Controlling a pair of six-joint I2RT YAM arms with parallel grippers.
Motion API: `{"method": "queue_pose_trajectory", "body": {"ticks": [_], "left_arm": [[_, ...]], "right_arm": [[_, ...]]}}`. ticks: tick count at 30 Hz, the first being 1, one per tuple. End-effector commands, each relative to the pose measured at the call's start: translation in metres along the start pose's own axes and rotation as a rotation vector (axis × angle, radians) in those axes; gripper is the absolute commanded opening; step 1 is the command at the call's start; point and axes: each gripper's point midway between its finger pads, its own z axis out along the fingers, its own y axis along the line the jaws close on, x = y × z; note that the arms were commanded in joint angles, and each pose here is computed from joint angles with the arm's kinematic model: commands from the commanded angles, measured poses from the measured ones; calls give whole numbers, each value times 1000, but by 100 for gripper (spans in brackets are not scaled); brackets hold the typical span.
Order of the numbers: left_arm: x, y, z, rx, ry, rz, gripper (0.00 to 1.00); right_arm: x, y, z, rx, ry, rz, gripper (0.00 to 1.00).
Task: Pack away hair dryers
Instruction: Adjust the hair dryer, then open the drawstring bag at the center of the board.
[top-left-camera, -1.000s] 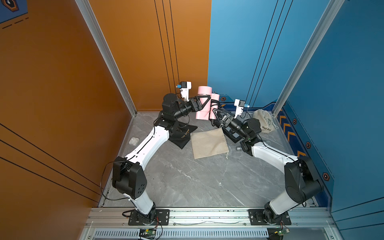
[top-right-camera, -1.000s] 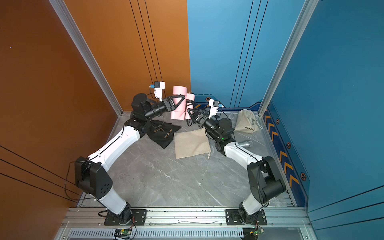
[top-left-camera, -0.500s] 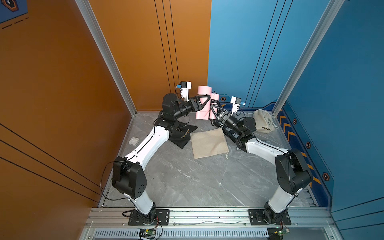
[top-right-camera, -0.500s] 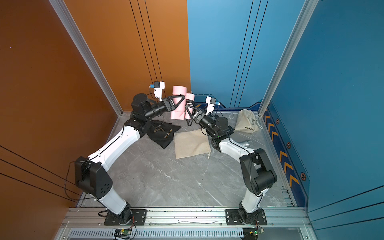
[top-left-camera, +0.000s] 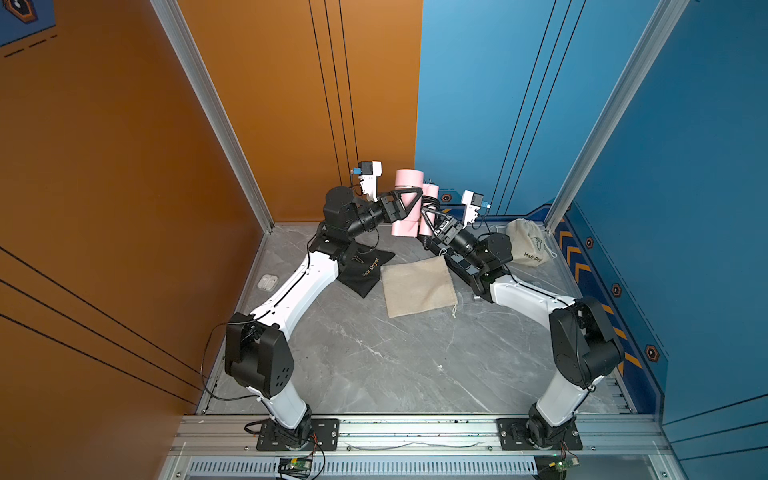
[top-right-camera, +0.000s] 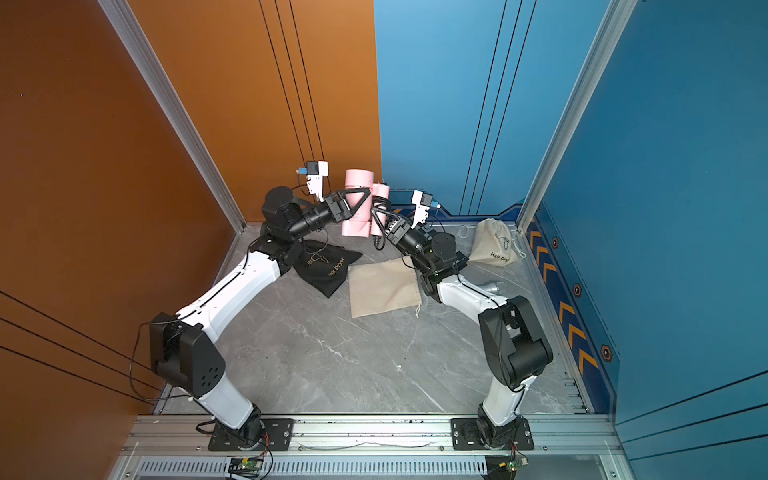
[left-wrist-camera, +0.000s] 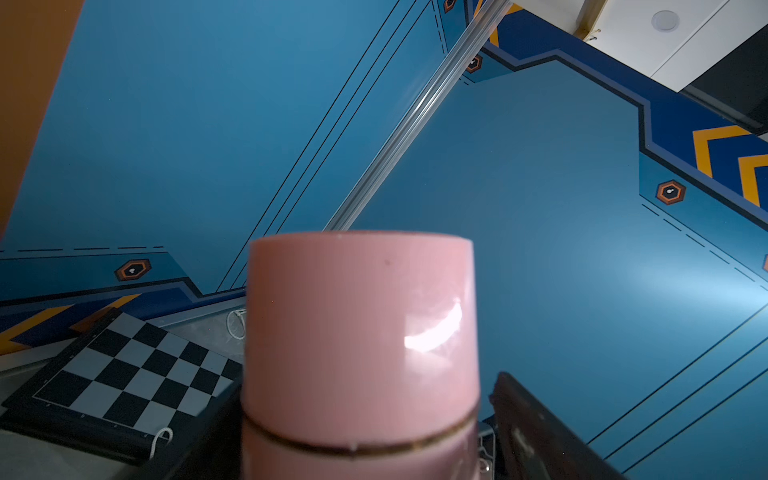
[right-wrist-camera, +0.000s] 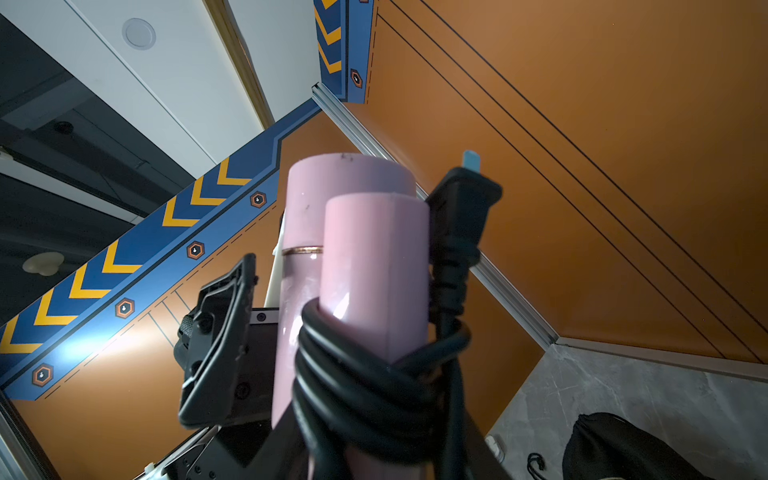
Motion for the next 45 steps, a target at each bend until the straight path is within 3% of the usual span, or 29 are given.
{"method": "queue_pose_trajectory", "body": {"ticks": [1,6,11,14,21,25,32,40,45], "left_arm": [[-2,-4,-9,-35,14,88,98],[-6,12,-22,-112,18,100,98],[1,45,-42,-315,78,130,98],[26,73,-54,-456,188,92,98],[108,116,-71,-636,402,-20,98],[163,117,-51,-666,533,-21,98],[261,126,-9,-740,787,13,100],[315,135,32,-795,891,83,95],[337,150,49,-837,908,121,91]], "right_arm": [[-32,28,-11,-31,-92,-82,22],[-48,27,-28,25,-122,-120,22],[-61,7,-55,166,-127,-189,23],[-68,-12,-80,302,-113,-255,24],[-89,-54,-147,625,-99,-331,24],[-98,-70,-185,787,-99,-349,24],[-110,-78,-236,922,-138,-333,23],[-115,-73,-272,1064,-156,-415,23],[-118,-66,-275,1072,-170,-433,24]]}}
